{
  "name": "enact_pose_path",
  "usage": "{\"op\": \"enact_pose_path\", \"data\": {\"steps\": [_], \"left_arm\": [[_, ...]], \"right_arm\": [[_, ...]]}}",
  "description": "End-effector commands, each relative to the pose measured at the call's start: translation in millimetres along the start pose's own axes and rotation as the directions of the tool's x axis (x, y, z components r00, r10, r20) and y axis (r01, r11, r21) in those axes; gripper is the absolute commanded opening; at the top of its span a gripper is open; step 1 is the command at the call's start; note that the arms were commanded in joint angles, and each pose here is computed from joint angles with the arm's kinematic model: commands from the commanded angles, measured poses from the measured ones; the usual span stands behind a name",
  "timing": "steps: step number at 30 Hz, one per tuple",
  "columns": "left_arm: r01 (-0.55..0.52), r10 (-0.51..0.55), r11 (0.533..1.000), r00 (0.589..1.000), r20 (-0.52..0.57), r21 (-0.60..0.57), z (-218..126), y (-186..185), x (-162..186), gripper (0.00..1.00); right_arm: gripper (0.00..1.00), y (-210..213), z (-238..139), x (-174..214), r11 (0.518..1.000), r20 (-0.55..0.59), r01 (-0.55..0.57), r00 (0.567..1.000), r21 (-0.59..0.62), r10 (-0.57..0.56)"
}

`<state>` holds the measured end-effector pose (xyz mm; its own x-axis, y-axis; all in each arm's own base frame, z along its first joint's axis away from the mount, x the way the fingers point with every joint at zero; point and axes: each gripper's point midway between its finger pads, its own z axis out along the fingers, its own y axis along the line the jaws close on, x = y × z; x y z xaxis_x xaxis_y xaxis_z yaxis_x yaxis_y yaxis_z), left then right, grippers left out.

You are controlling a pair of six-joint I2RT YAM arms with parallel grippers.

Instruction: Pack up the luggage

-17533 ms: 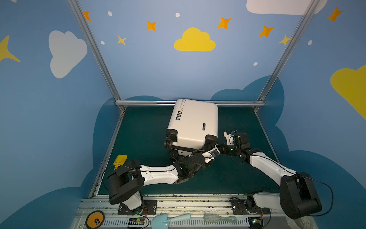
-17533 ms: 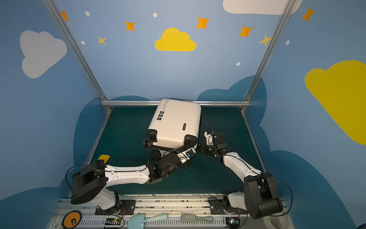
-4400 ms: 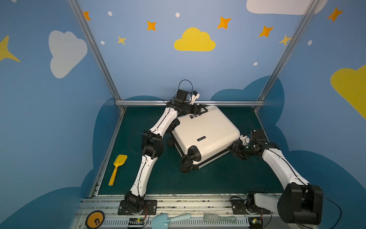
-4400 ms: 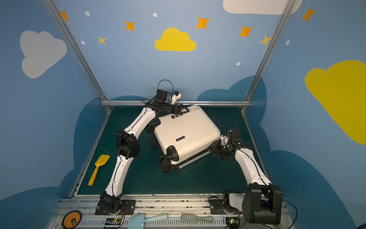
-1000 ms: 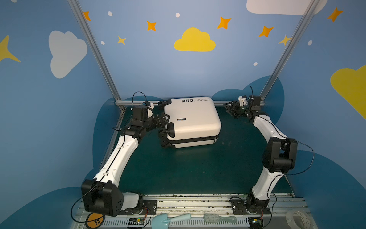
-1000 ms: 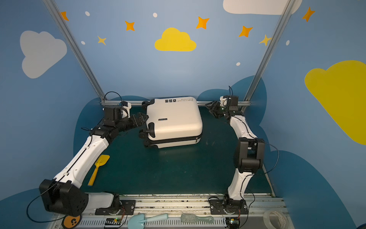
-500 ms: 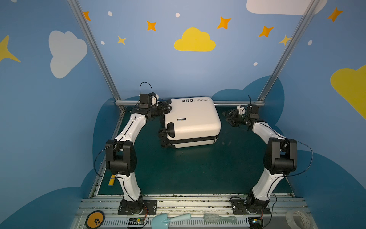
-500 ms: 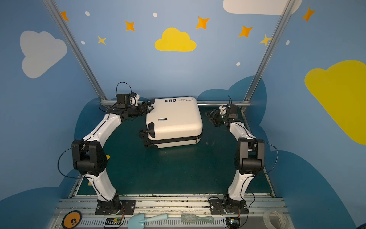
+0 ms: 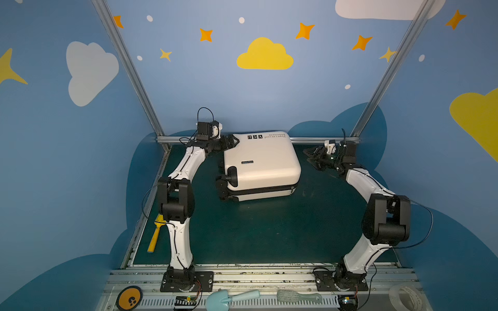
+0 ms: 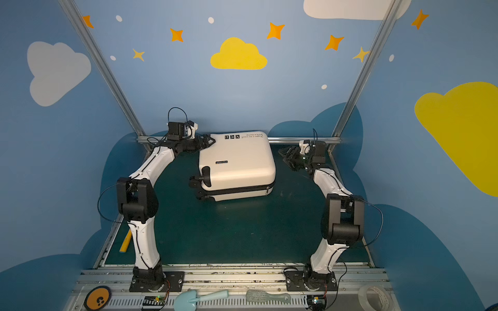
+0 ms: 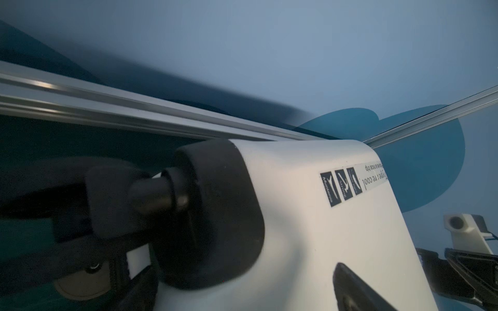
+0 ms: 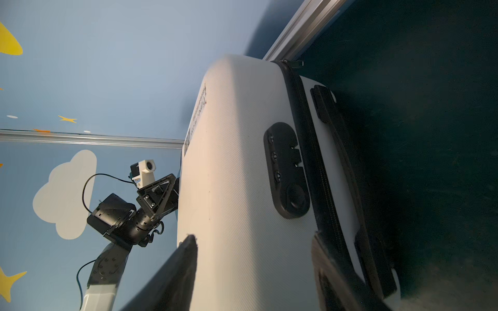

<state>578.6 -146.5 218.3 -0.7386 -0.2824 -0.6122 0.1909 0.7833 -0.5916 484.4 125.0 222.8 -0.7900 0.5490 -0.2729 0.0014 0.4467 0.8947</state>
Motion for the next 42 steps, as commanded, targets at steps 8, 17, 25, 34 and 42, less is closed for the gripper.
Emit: {"op": "enact_pose_path", "data": {"steps": [8, 17, 25, 34, 42], "left_arm": [[-0.071, 0.093, 0.984, 0.987, -0.131, 0.160, 39, -81, 44, 1.00], [-0.108, 0.154, 0.965, 0.971, -0.183, 0.240, 72, -138, 70, 1.00], [-0.167, 0.216, 0.950, 0.961, -0.170, 0.263, 70, -177, 71, 1.00], [-0.149, 0.160, 0.980, 0.984, -0.075, 0.133, -26, -156, 29, 1.00], [-0.043, 0.053, 0.996, 0.991, -0.124, 0.083, -122, -127, 102, 1.00]], "right_arm": [[0.67, -2, -26, 12, 1.000, -0.010, -0.005, 1.000, 0.031, 0.005], [0.67, -30, -73, 14, 0.995, 0.054, -0.070, 0.996, 0.077, 0.066], [0.68, -45, -106, 16, 0.989, 0.117, -0.091, 0.990, 0.115, 0.078], [0.67, -45, -115, 35, 0.988, 0.105, -0.073, 0.993, 0.139, 0.059], [0.67, -39, -115, 62, 0.986, 0.060, -0.018, 0.998, 0.164, 0.008]]}}
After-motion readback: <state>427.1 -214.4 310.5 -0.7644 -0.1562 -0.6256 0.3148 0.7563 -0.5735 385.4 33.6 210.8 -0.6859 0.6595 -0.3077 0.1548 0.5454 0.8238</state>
